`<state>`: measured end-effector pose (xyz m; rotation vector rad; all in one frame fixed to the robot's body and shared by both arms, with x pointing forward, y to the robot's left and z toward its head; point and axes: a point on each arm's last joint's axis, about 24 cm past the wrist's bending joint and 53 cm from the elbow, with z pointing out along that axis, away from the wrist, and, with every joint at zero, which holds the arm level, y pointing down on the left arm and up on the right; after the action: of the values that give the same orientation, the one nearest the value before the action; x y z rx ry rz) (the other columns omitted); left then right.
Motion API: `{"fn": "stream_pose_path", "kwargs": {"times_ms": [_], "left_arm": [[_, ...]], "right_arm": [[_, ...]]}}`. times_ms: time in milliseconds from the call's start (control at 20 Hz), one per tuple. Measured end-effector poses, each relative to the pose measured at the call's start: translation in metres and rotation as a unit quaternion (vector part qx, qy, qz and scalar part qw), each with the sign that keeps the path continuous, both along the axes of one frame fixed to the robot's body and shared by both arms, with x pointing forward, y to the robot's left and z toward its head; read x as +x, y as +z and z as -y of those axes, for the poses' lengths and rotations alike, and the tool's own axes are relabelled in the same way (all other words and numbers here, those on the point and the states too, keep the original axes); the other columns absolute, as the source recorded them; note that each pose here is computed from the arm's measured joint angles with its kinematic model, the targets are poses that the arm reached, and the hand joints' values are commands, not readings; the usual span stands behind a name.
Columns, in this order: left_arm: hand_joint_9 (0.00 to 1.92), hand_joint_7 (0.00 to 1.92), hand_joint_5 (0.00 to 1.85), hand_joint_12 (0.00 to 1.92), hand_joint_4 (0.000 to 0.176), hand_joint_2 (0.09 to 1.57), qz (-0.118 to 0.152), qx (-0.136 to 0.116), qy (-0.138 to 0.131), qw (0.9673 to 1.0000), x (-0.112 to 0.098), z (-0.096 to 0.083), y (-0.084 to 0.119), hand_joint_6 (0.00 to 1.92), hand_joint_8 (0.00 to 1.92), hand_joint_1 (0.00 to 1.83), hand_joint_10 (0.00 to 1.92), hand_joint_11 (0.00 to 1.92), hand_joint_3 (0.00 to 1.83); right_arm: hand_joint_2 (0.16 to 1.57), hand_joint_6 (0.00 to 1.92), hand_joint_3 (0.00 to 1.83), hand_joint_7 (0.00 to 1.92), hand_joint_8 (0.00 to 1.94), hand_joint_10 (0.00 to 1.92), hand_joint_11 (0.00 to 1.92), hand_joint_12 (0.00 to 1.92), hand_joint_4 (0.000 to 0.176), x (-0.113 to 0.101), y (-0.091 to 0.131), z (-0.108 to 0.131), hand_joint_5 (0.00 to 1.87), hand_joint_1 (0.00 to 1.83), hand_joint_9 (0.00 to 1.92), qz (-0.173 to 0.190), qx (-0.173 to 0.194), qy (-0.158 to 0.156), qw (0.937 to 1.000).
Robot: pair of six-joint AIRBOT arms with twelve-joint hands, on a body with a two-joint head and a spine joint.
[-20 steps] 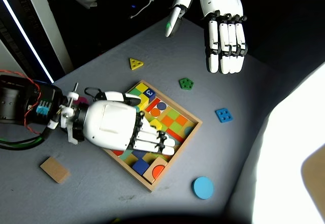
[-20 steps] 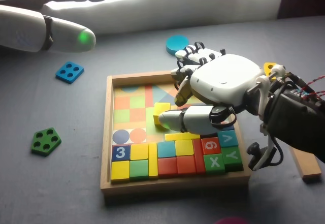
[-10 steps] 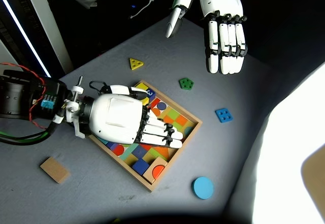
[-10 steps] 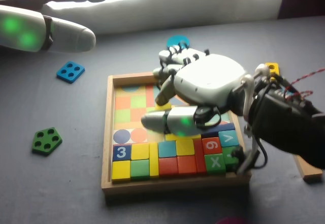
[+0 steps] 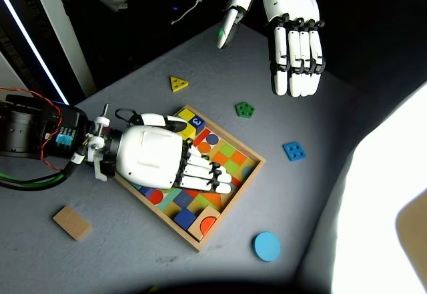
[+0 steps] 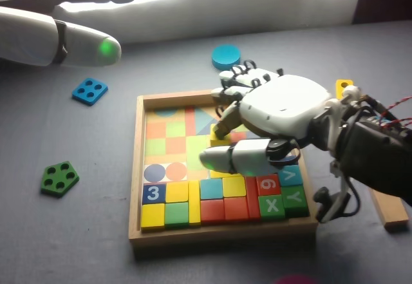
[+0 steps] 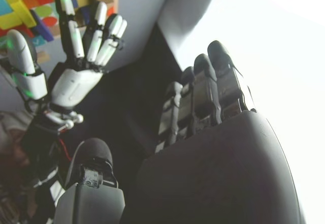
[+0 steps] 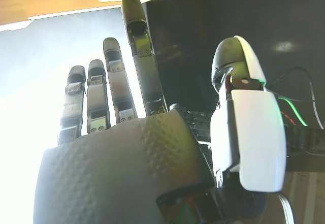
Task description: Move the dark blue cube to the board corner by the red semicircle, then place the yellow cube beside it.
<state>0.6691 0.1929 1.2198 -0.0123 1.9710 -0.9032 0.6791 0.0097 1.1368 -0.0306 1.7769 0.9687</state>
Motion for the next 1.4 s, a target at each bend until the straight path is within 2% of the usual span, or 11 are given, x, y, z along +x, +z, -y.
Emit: {"fn": "stream_pose_path", "kwargs": {"times_ms": [150,300,600,700,850,1150,1200,1300,1400], "left_arm": [[0.11,0.1,0.07,0.4,0.063,1.2,0.0,0.0,0.0,1.0,0.0,0.0,0.0,0.0,0.0,0.0,0.0,0.0,0.0],[0.09,0.09,0.06,0.36,0.064,1.2,0.0,0.0,0.0,1.0,0.0,0.0,0.0,0.0,0.0,0.0,0.0,0.0,0.0],[0.08,0.08,0.04,0.35,0.056,1.21,0.0,0.0,0.0,1.0,0.0,0.0,0.0,0.0,0.0,0.0,0.0,0.0,0.0],[0.1,0.09,0.05,0.41,0.063,1.2,0.0,0.0,0.0,1.0,0.0,0.0,0.0,0.0,0.0,0.0,0.01,0.0,0.0],[0.1,0.09,0.06,0.39,0.068,1.19,0.0,0.0,0.0,1.0,0.0,0.0,0.0,0.0,0.0,0.0,0.0,0.0,0.0],[0.09,0.08,0.05,0.36,0.059,1.19,0.0,0.0,0.0,1.0,0.0,0.0,0.0,0.0,0.0,0.0,0.0,0.0,0.0],[0.1,0.09,0.06,0.38,0.067,1.19,0.0,0.0,0.0,1.0,0.0,0.0,0.0,0.0,0.0,0.0,0.0,0.0,0.0],[0.1,0.09,0.06,0.4,0.062,1.18,0.0,0.0,0.0,1.0,0.0,0.0,0.0,0.0,0.0,0.0,0.0,0.0,0.0],[0.1,0.09,0.07,0.42,0.067,1.18,0.0,0.0,0.0,1.0,0.0,0.0,0.0,0.0,0.0,0.0,0.0,0.0,0.0]], "right_arm": [[1.15,0.0,0.0,0.22,0.0,0.01,0.0,0.0,0.0,0.004,-0.004,0.017,0.81,0.0,0.02,0.011,-0.021,-0.011,0.9997],[1.15,0.0,0.0,0.2,0.0,0.0,0.0,0.0,0.0,0.003,-0.009,0.024,0.81,0.0,0.01,0.013,-0.03,-0.015,0.9994],[1.15,0.02,0.0,0.22,0.01,0.01,0.0,0.0,0.0,0.003,-0.009,0.029,0.82,0.0,0.02,0.016,-0.04,-0.013,0.999],[1.15,0.01,0.0,0.22,0.01,0.0,0.0,0.0,0.0,0.002,-0.008,0.028,0.8,0.0,0.01,0.022,-0.045,-0.01,0.9987],[1.15,0.01,0.0,0.22,0.01,0.01,0.0,0.0,0.0,0.002,-0.009,0.029,0.81,0.0,0.01,0.032,-0.057,-0.009,0.9978],[1.14,0.01,0.0,0.22,0.0,0.0,0.0,0.0,0.0,0.013,-0.008,0.04,0.8,0.0,0.0,0.041,-0.061,-0.025,0.997],[1.15,0.01,0.0,0.22,0.0,0.0,0.0,0.0,0.0,0.013,-0.008,0.04,0.82,0.0,0.0,0.042,-0.064,-0.023,0.9968],[1.15,0.02,0.0,0.24,0.01,0.01,0.0,0.0,0.0,0.012,-0.01,0.04,0.84,0.0,0.01,0.043,-0.069,-0.022,0.9964],[1.15,0.0,0.0,0.23,0.01,0.0,0.0,0.0,0.0,0.011,-0.011,0.039,0.8,0.0,0.0,0.042,-0.071,-0.019,0.9964]]}}
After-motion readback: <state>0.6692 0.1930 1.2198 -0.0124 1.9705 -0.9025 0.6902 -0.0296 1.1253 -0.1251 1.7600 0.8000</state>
